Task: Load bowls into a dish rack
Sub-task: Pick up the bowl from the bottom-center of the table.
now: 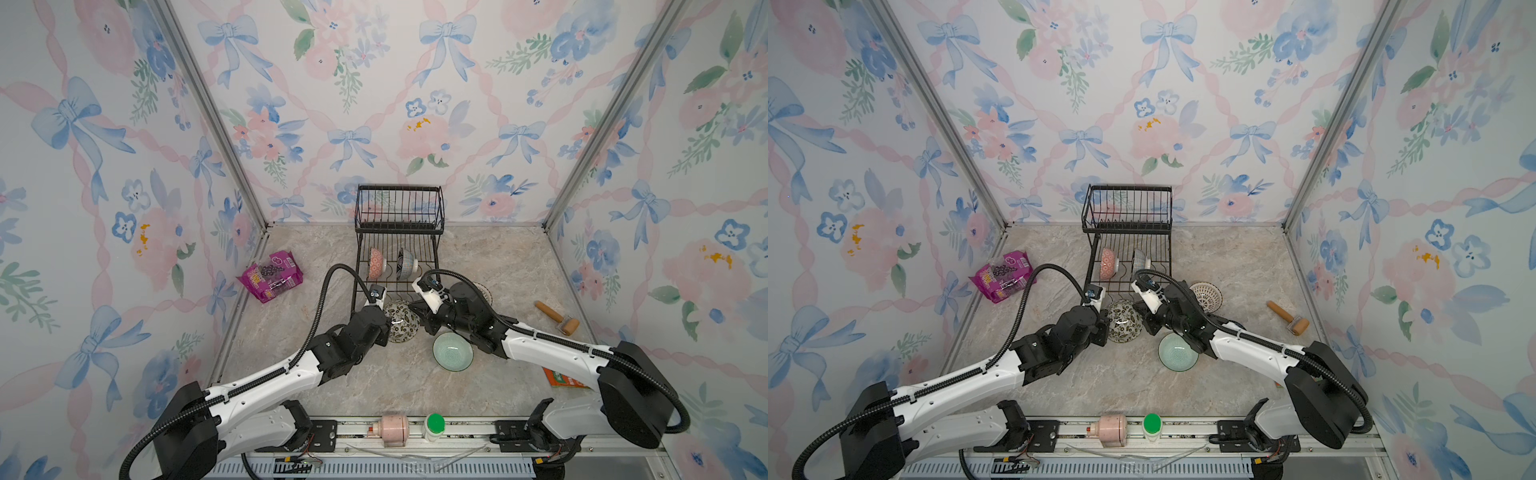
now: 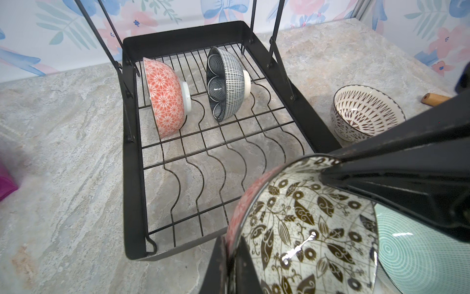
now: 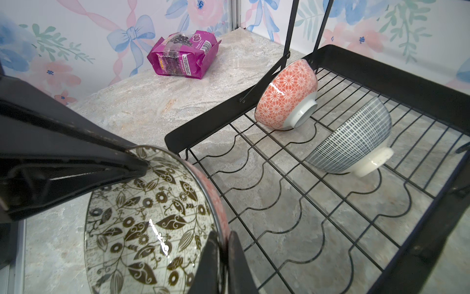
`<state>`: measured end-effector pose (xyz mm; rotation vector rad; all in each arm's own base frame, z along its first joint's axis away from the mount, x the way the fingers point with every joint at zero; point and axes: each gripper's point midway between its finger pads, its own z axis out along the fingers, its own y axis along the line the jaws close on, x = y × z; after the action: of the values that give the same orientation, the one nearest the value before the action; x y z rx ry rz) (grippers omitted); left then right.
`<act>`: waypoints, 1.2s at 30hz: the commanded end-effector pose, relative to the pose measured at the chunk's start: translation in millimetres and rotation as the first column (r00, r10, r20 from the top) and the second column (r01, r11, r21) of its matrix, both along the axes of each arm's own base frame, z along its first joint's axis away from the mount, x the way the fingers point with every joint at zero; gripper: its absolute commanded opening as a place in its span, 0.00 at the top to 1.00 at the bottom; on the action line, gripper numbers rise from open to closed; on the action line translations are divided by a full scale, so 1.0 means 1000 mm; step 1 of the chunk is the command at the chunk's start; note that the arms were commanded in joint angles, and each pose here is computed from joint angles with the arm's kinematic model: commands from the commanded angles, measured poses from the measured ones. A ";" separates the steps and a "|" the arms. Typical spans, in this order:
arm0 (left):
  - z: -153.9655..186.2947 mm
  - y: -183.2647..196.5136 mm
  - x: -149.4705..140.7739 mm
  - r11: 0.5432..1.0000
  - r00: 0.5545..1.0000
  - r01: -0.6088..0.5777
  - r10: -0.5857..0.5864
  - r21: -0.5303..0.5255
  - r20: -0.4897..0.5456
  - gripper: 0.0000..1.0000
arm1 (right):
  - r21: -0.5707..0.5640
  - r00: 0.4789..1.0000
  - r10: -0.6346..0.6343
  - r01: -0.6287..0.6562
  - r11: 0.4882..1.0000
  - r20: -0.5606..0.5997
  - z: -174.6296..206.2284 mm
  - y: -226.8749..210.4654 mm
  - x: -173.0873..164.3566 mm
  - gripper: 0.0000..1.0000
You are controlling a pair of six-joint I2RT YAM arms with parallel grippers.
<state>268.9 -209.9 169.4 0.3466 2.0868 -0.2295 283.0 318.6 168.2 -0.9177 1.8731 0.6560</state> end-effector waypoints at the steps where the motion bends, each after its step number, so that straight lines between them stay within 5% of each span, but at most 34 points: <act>1: 0.018 -0.003 0.009 0.997 0.998 -0.021 0.025 -0.079 0.050 1.00 | -0.024 0.999 0.044 -0.044 0.999 0.002 -0.003 0.007 -0.007 1.00; 17: 0.017 -0.002 0.012 0.990 0.999 -0.023 0.027 -0.140 0.030 0.76 | 0.006 0.994 -0.100 0.100 0.995 0.047 0.002 -0.010 0.009 1.00; 25: 0.041 -0.009 0.009 0.954 0.999 -0.028 0.033 -0.300 0.013 0.70 | 0.029 0.978 -0.194 0.192 0.981 0.073 0.007 -0.024 0.017 1.00; 28: 0.053 -0.013 0.005 0.842 0.993 -0.116 0.086 -0.527 -0.082 0.62 | 0.055 0.964 -0.248 0.244 0.968 0.092 0.015 -0.033 0.020 1.00; 31: 0.055 -0.027 0.001 0.615 0.962 -0.252 0.079 -0.747 -0.260 0.58 | 0.075 0.947 -0.299 0.292 0.953 0.120 0.021 -0.044 0.021 1.00; 34: 0.042 -0.030 -0.002 0.393 0.839 -0.536 0.151 -0.747 -0.523 0.54 | 0.100 0.931 -0.333 0.321 0.942 0.147 0.026 -0.051 0.022 1.00; 36: 0.047 -0.041 -0.003 0.336 0.780 -0.617 0.138 -0.712 -0.611 0.51 | 0.111 0.924 -0.346 0.331 0.937 0.162 0.027 -0.054 0.021 1.00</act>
<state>267.7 -242.0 212.6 -0.5559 2.0640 -1.0116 300.7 266.0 166.0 -0.6532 1.8767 0.4067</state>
